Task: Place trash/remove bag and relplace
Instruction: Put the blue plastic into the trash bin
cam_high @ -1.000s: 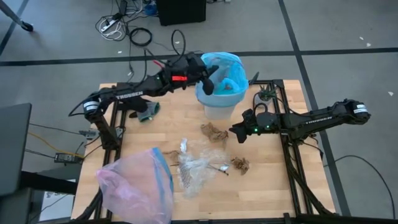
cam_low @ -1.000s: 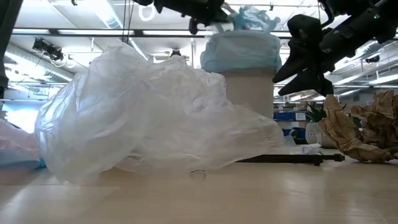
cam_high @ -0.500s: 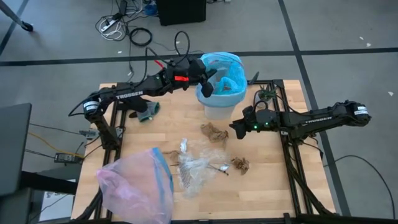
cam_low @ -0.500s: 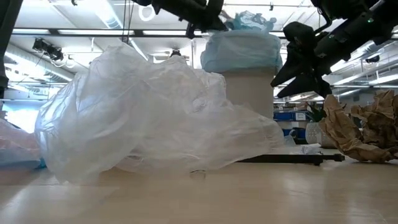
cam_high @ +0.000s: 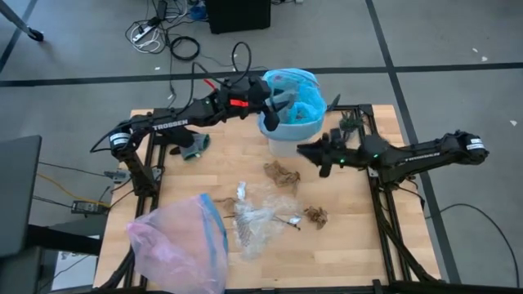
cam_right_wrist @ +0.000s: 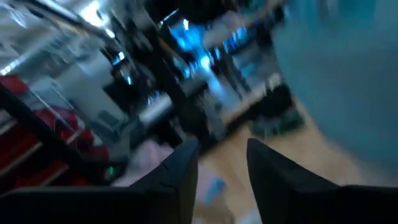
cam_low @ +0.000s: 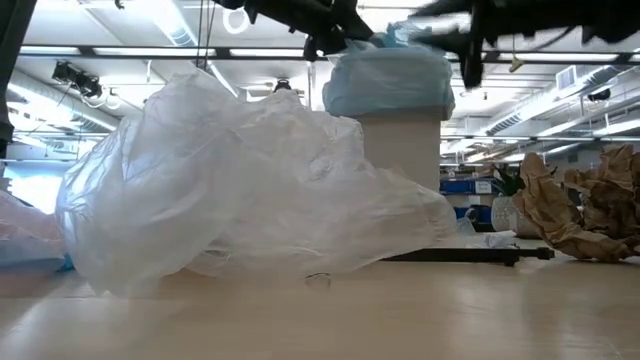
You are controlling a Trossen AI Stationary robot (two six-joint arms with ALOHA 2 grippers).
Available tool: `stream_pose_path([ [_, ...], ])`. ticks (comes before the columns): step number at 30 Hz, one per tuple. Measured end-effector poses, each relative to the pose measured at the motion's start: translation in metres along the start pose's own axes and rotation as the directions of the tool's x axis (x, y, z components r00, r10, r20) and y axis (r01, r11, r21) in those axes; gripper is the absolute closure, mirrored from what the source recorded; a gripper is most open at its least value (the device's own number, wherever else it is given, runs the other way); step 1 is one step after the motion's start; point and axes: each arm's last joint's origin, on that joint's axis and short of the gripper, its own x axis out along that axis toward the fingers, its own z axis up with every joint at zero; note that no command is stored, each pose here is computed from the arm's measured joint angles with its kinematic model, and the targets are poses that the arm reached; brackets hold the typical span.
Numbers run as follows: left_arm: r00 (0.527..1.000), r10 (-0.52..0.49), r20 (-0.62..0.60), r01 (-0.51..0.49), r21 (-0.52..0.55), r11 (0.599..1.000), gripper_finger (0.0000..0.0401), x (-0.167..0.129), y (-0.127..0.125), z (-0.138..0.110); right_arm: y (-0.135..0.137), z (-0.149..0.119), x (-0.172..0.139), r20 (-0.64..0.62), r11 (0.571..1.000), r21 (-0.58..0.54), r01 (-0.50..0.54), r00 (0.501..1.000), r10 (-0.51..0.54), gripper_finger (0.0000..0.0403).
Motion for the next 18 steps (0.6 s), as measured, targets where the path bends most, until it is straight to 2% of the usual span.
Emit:
stream_pose_path([
  [3,0.998,-0.042,-0.042,0.042,-0.002,0.999,0.0181,0.000,-0.004,-0.004,0.016,0.033,-0.001,0.143,0.992,-0.112,0.060,0.989,-0.044,0.0307],
  [5,0.998,-0.054,-0.039,0.054,0.002,0.999,0.0181,0.000,-0.008,-0.004,0.023,0.052,-0.002,0.200,0.962,-0.210,0.176,0.971,-0.134,0.0328],
  [6,0.998,-0.059,-0.026,0.060,0.005,0.998,0.0182,0.000,-0.010,-0.002,0.025,0.059,-0.002,0.211,0.930,-0.268,0.250,0.958,-0.196,0.0340],
  [8,0.997,-0.071,0.018,0.071,0.007,0.997,0.0182,-0.001,-0.013,0.002,0.023,0.070,-0.001,0.193,0.830,-0.388,0.399,0.916,-0.350,0.0366],
  [10,0.994,-0.067,0.082,0.066,0.012,0.998,0.0182,-0.001,-0.013,0.008,0.015,0.075,0.003,0.134,0.730,-0.484,0.482,0.866,-0.482,0.0391],
  [11,0.992,-0.053,0.113,0.052,0.011,0.999,0.0182,-0.001,-0.012,0.011,0.011,0.077,0.006,0.112,0.702,-0.506,0.501,0.845,-0.523,0.0397],
  [12,0.990,-0.040,0.136,0.040,0.004,0.999,0.0182,-0.001,-0.011,0.013,0.008,0.078,0.009,0.094,0.688,-0.514,0.512,0.831,-0.549,0.0397],
  [14,0.988,-0.020,0.151,0.021,-0.005,1.000,0.0183,0.000,-0.010,0.014,0.004,0.083,0.016,0.086,0.690,-0.507,0.516,0.827,-0.555,0.0394],
  [16,0.991,-0.014,0.131,0.015,-0.006,1.000,0.0183,0.003,-0.007,0.010,0.003,0.091,0.023,0.115,0.689,-0.498,0.527,0.828,-0.549,0.0398],
  [18,0.995,-0.016,0.103,0.018,-0.015,1.000,0.0183,0.009,-0.008,0.003,-0.001,0.099,0.030,0.136,0.664,-0.511,0.546,0.814,-0.565,0.0401],
])
